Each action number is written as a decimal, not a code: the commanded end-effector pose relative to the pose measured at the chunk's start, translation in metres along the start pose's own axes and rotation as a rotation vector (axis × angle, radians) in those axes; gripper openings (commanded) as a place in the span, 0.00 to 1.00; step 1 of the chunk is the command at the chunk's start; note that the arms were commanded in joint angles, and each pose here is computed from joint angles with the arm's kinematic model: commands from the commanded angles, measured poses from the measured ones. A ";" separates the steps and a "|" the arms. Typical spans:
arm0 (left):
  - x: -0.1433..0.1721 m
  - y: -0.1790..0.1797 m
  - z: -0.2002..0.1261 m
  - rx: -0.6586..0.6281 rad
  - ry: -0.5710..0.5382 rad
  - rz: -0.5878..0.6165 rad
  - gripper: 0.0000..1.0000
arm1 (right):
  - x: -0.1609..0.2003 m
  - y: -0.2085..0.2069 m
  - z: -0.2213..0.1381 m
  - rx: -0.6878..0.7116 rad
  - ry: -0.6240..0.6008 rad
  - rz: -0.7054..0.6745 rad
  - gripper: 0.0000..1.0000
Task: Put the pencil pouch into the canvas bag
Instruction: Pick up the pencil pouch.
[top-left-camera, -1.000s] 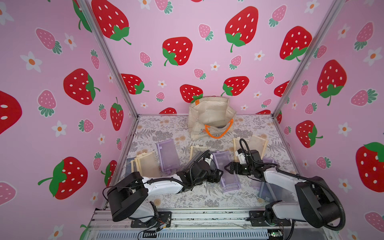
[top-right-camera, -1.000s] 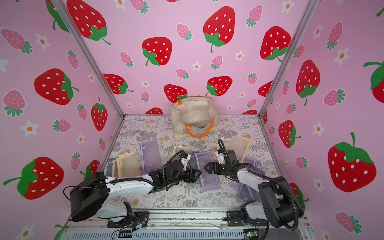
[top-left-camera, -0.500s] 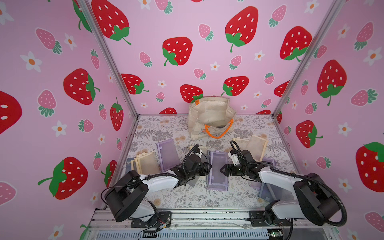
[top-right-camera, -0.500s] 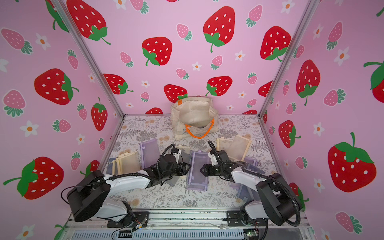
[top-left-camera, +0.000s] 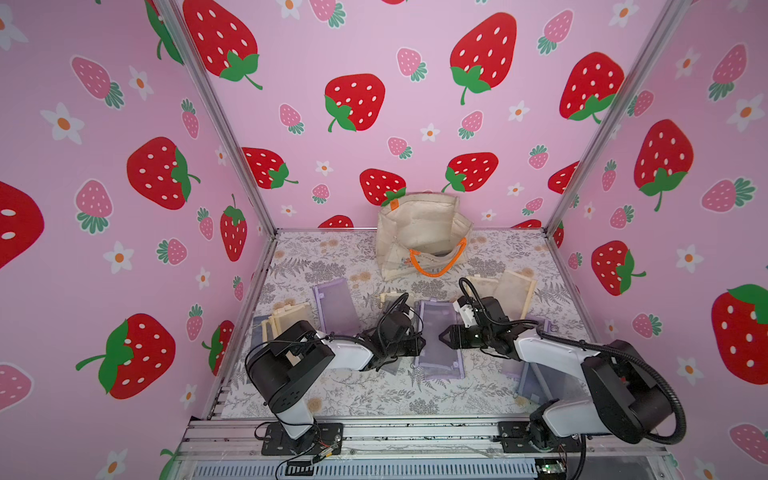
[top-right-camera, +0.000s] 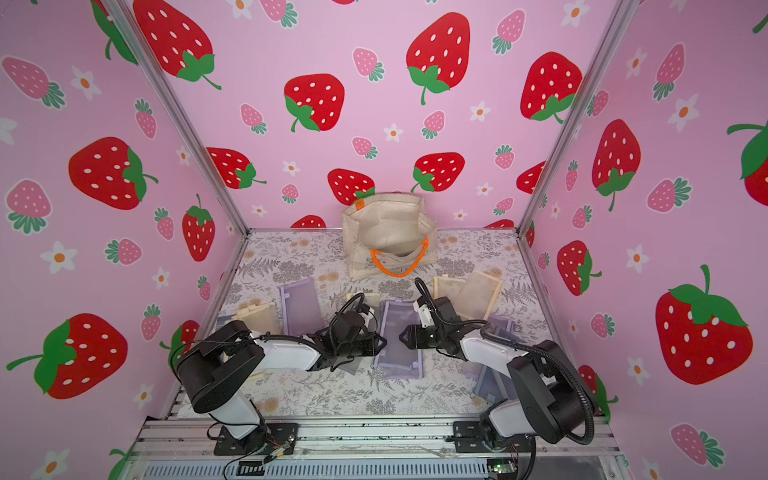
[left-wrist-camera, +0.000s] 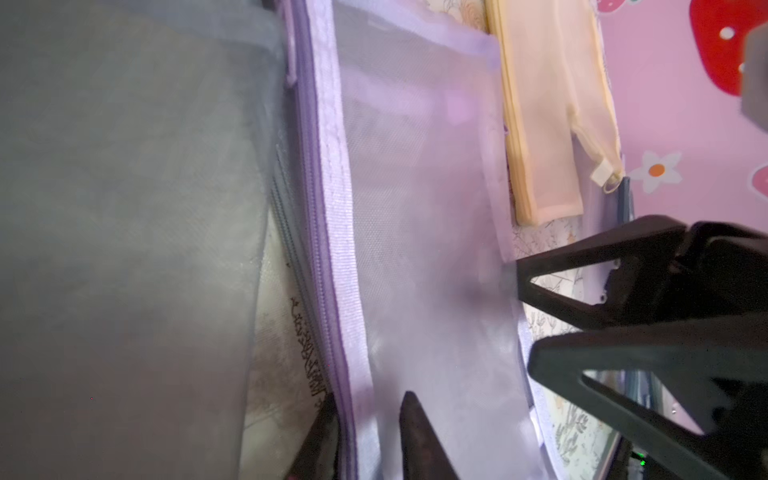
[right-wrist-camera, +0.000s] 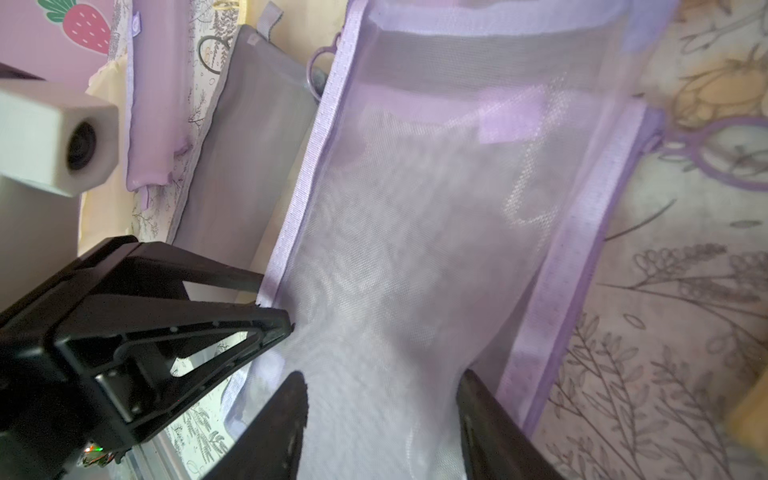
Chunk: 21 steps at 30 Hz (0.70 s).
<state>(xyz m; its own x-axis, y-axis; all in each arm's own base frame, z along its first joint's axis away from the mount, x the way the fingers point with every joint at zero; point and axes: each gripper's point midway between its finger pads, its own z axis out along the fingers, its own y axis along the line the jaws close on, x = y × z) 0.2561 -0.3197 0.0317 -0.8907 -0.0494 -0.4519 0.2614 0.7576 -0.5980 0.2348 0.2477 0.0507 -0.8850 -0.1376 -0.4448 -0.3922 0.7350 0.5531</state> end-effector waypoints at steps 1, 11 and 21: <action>-0.010 -0.016 0.002 0.043 -0.019 0.012 0.15 | -0.015 0.015 0.001 -0.061 -0.031 -0.024 0.56; -0.012 -0.024 -0.011 0.064 -0.038 0.043 0.00 | -0.021 0.022 -0.004 -0.078 -0.049 -0.041 0.59; -0.026 -0.062 -0.063 0.141 -0.065 0.284 0.00 | -0.032 0.040 -0.049 -0.112 -0.151 -0.032 0.65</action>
<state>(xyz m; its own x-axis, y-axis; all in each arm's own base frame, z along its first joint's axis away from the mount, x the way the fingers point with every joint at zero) 0.2475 -0.3193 0.1002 -0.8053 0.0187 -0.5926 0.4376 0.6931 -0.5729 0.2375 0.2536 0.0993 -0.8386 -0.0930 -0.5367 -0.4534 0.6653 0.5932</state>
